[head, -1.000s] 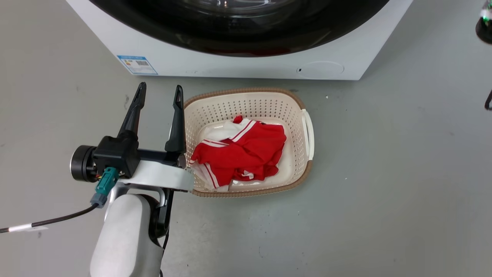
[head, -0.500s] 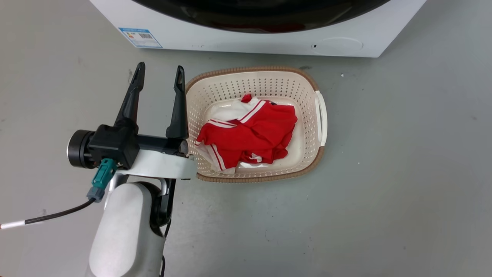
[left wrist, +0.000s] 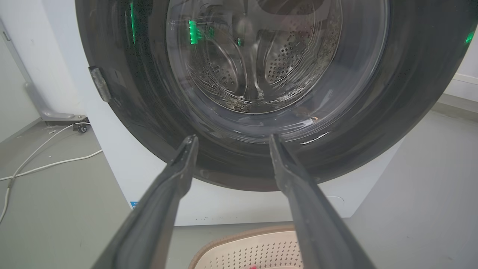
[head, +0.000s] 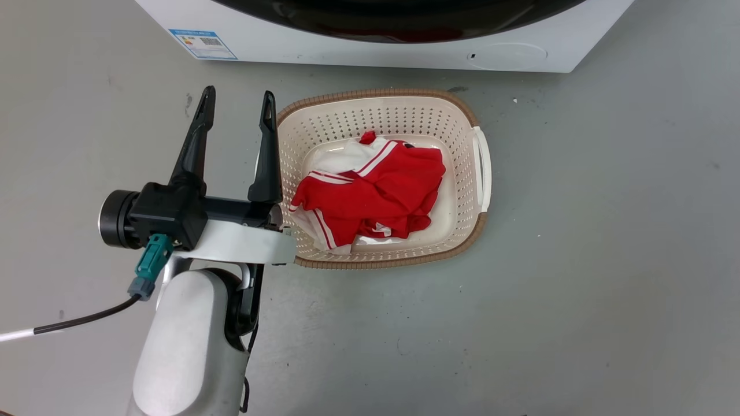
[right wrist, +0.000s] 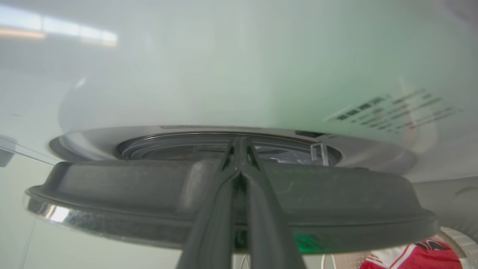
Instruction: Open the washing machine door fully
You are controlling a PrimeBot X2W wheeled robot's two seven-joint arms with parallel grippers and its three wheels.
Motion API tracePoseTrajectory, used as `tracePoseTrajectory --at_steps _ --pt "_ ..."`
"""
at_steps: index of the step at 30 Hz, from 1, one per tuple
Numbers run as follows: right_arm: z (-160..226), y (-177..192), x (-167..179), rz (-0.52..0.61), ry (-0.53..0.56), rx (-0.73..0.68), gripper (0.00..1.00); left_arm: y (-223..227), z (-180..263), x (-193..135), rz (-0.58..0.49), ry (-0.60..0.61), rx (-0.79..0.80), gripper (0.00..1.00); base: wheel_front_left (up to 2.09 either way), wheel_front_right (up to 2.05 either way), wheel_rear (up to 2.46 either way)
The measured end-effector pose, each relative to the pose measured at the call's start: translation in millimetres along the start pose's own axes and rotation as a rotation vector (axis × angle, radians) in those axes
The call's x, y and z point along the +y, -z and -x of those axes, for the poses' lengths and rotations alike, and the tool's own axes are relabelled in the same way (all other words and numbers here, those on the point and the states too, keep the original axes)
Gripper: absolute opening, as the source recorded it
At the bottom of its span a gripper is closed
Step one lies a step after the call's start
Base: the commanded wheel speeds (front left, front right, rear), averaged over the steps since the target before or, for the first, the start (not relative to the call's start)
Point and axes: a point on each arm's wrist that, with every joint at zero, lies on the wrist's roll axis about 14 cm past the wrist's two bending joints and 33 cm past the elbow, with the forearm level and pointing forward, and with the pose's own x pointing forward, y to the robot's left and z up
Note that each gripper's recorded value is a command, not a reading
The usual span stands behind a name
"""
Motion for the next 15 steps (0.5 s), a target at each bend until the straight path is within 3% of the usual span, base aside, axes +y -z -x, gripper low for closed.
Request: tracePoseTrajectory --at_steps 15 --pt "41.6 41.0 9.5 0.014 -0.002 0.226 0.00 -22.7 7.8 -8.2 0.004 0.014 -0.034 1.00 0.00 0.00 0.00"
